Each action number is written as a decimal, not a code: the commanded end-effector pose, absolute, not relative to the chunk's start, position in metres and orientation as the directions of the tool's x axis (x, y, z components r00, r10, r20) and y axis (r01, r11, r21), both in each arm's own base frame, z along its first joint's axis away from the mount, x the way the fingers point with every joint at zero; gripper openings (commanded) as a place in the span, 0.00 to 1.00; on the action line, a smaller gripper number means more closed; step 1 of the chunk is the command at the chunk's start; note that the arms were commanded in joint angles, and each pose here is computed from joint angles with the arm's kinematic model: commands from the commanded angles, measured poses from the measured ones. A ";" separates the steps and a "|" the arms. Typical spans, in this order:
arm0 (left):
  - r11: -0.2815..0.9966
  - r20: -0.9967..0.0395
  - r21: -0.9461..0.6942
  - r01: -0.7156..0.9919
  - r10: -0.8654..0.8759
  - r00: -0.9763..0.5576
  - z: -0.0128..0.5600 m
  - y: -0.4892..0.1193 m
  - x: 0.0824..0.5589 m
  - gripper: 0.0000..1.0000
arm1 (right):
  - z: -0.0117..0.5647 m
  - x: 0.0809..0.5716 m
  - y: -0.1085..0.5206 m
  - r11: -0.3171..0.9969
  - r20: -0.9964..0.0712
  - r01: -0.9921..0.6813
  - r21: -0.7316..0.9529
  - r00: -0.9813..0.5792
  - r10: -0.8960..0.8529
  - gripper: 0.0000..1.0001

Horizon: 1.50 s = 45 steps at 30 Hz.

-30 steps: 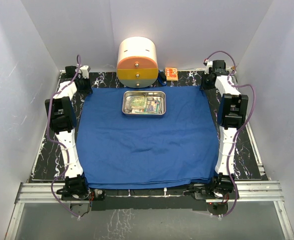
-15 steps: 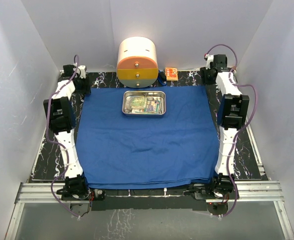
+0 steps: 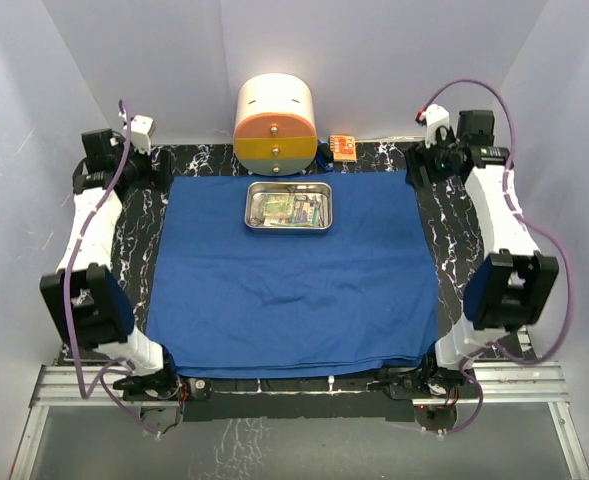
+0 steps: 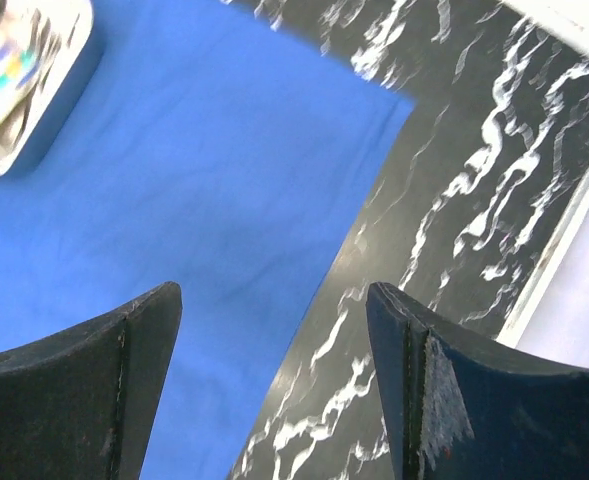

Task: Open and lay out the surgical kit
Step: Open the surgical kit at the center of the board, then smooth out the surgical kit at the center of the board.

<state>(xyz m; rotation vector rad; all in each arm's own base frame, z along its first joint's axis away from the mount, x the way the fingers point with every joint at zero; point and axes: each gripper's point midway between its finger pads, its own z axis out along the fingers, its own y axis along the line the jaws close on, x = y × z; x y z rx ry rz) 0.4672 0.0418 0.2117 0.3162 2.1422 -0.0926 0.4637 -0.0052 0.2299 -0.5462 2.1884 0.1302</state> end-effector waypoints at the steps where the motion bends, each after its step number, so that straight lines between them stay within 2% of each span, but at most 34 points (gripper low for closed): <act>1: 0.883 -0.798 -0.003 0.469 0.280 -0.534 0.192 0.001 0.400 0.91 | 0.213 0.388 0.010 0.796 -0.711 -0.592 -0.123 -0.507 -0.487 0.74; 7: 0.785 -0.747 -0.005 0.620 0.409 -0.524 0.160 -0.023 0.320 0.95 | 0.198 0.303 0.016 0.708 -0.641 -0.692 -0.144 -0.480 -0.599 0.74; 11: 0.766 -0.741 0.000 0.643 0.432 -0.514 0.153 -0.027 0.303 0.98 | 0.182 0.271 0.012 0.672 -0.579 -0.726 -0.149 -0.487 -0.654 0.75; 18: 0.768 -0.710 0.002 0.641 0.452 -0.540 0.129 -0.022 0.303 0.98 | 0.145 0.242 0.032 0.603 -0.536 -0.794 -0.075 -0.478 -0.696 0.74; 23: 0.773 -0.681 0.031 0.634 0.481 -0.552 0.110 -0.017 0.308 0.98 | 0.125 0.237 0.055 0.525 -0.497 -0.845 -0.104 -0.413 -0.763 0.74; 28: 0.780 -0.659 0.024 0.625 0.482 -0.577 0.095 -0.013 0.309 0.98 | 0.110 0.230 0.051 0.491 -0.426 -0.865 -0.105 -0.407 -0.808 0.73; 35: 0.778 -0.627 0.033 0.627 0.505 -0.593 0.079 -0.015 0.309 0.98 | 0.075 0.210 0.023 0.457 -0.235 -0.882 -0.115 -0.423 -0.875 0.73; 39: 0.778 -0.612 0.067 0.624 0.526 -0.590 0.073 -0.011 0.309 0.98 | 0.063 0.193 0.020 0.437 -0.183 -0.896 -0.076 -0.418 -0.890 0.74; 45: 0.784 -0.521 0.077 0.616 0.558 -0.646 0.053 0.001 0.305 0.98 | 0.052 0.186 0.003 0.389 -0.075 -0.911 -0.135 -0.382 -0.921 0.74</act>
